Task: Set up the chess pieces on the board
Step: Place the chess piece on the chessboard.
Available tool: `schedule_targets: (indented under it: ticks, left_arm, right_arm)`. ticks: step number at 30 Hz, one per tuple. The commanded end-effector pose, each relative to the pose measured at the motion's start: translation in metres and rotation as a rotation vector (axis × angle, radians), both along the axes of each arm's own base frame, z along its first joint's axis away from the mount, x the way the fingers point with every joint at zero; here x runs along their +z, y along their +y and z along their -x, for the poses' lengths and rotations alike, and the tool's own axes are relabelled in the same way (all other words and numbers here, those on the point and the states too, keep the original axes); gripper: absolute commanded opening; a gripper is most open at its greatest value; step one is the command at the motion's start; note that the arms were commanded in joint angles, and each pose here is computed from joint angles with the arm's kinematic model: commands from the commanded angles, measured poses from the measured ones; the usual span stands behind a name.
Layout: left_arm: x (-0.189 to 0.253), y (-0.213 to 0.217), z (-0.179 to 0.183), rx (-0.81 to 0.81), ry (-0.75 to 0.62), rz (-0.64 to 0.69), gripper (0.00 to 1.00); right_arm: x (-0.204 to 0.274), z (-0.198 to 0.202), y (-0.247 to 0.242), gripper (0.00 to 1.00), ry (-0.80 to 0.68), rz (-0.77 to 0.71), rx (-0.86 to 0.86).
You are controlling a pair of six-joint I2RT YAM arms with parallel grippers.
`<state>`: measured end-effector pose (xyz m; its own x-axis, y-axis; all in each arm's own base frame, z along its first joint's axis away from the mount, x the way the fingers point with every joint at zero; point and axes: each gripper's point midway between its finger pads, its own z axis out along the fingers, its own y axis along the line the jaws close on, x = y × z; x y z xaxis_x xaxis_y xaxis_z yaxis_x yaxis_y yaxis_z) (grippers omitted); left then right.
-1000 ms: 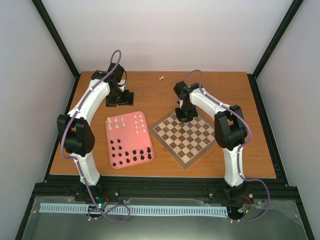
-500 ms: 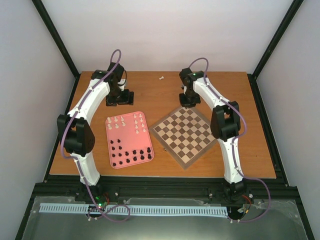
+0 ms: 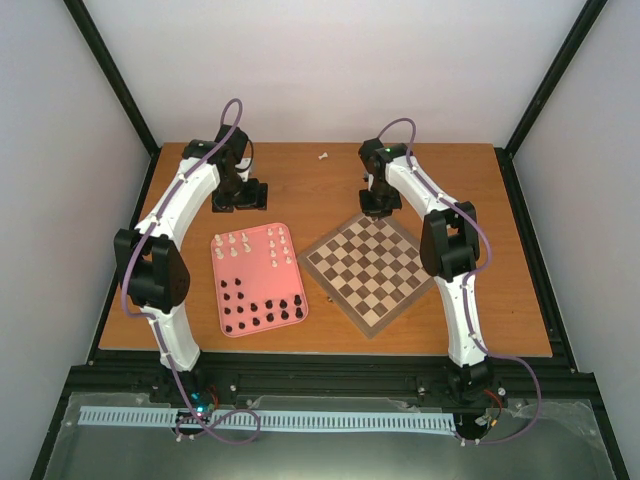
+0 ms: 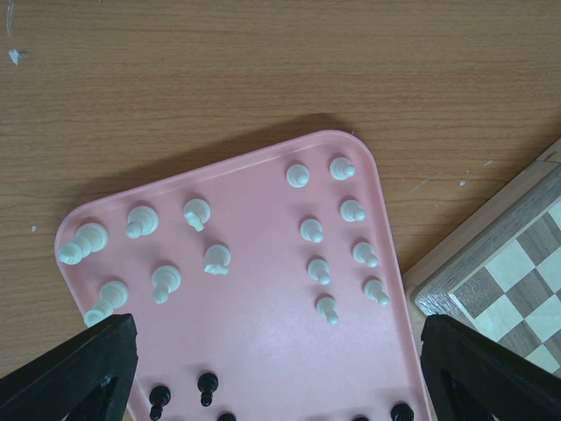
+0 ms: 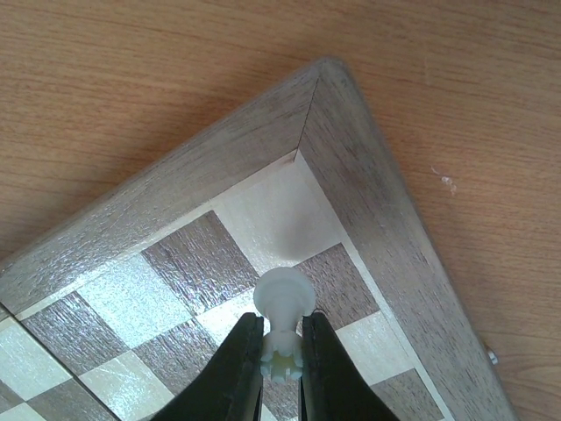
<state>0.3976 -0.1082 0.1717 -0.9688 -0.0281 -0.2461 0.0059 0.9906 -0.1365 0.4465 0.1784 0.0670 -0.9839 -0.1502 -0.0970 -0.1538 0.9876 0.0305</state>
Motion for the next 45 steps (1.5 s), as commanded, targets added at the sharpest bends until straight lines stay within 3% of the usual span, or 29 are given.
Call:
schedule_targets:
  ticks: [1, 33, 39, 45]
  left_arm:
    - [0.009, -0.001, -0.008, -0.013, -0.032, 0.008, 0.91]
    - [0.004, -0.003, -0.009, -0.016, -0.018, 0.012, 0.91]
    - [0.004, -0.004, -0.010, -0.018, -0.017, 0.015, 0.90]
    - [0.003, -0.004, -0.010, -0.018, -0.014, 0.016, 0.90]
  right_arm:
    - [-0.002, -0.008, 0.001, 0.08, -0.020, 0.009, 0.011]
    - [-0.024, -0.016, 0.004, 0.11, -0.011, 0.011, 0.005]
    - [-0.023, -0.016, 0.002, 0.19, -0.014, 0.018, 0.003]
    - [-0.017, -0.016, 0.003, 0.36, -0.023, 0.012, 0.012]
